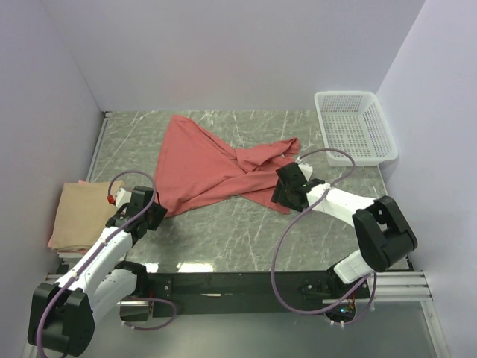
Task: Fold and stack the t-shirts
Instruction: Flatten the tshirt out
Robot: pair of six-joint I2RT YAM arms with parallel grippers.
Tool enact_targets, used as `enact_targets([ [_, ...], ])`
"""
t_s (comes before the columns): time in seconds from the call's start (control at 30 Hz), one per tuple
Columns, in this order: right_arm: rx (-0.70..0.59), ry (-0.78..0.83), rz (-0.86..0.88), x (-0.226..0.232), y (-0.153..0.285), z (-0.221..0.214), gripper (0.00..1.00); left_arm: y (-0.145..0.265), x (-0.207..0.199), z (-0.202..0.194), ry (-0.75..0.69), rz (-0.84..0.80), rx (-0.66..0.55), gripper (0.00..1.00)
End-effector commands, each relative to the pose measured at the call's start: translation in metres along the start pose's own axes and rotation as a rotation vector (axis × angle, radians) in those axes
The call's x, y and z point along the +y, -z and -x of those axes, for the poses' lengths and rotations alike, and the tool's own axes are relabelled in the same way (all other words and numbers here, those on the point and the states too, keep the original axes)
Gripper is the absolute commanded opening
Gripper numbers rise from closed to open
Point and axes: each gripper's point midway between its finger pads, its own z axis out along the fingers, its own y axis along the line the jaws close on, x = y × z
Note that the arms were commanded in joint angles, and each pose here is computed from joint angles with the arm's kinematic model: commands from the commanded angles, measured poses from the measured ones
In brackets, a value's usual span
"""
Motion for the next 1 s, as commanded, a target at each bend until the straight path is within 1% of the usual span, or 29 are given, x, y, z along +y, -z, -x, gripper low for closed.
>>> enact_targets([
  [0.0, -0.04, 0.035, -0.029, 0.008, -0.001, 0.013, 0.7, 0.005, -0.02, 0.007, -0.003, -0.057, -0.011, 0.41],
  [0.23, 0.001, 0.108, -0.094, 0.008, -0.014, -0.005, 0.68, 0.006, -0.02, 0.008, -0.003, -0.059, -0.015, 0.41],
  [0.33, 0.01, 0.127, -0.111, 0.007, -0.016, -0.01, 0.62, 0.005, -0.02, 0.007, -0.003, -0.059, -0.015, 0.41],
  [0.4, 0.013, 0.131, -0.113, 0.005, -0.016, -0.012, 0.48, 0.004, -0.02, 0.007, -0.004, -0.057, -0.012, 0.41],
  [0.47, 0.01, 0.134, -0.114, 0.004, -0.015, -0.012, 0.29, 0.004, -0.021, 0.007, -0.007, -0.057, -0.012, 0.41],
  [0.5, 0.014, 0.138, -0.12, 0.001, -0.015, -0.014, 0.22, 0.004, -0.021, 0.007, -0.008, -0.055, -0.012, 0.41],
  [0.53, 0.006, 0.135, -0.118, 0.001, -0.011, -0.012, 0.13, 0.004, -0.02, 0.007, -0.009, -0.054, -0.012, 0.41],
  [0.57, 0.007, 0.137, -0.127, -0.003, -0.009, -0.012, 0.01, 0.004, -0.021, 0.007, -0.011, -0.055, -0.014, 0.41],
  [0.7, -0.06, 0.106, -0.11, -0.01, 0.017, 0.003, 0.0, 0.005, -0.02, 0.008, -0.01, -0.054, -0.019, 0.41],
  [0.73, -0.101, 0.078, -0.084, -0.01, 0.032, 0.015, 0.0, 0.005, -0.02, 0.009, -0.012, -0.052, -0.02, 0.41],
  [0.8, -0.131, 0.06, -0.077, -0.016, 0.052, 0.024, 0.0, 0.005, -0.019, 0.009, -0.013, -0.046, -0.024, 0.4],
  [0.83, -0.187, 0.03, -0.038, -0.015, 0.073, 0.038, 0.0, 0.006, -0.019, 0.01, -0.014, -0.046, -0.024, 0.4],
  [0.97, -0.29, -0.044, 0.021, -0.026, 0.125, 0.071, 0.0, 0.006, -0.019, 0.011, -0.016, -0.045, -0.027, 0.39],
])
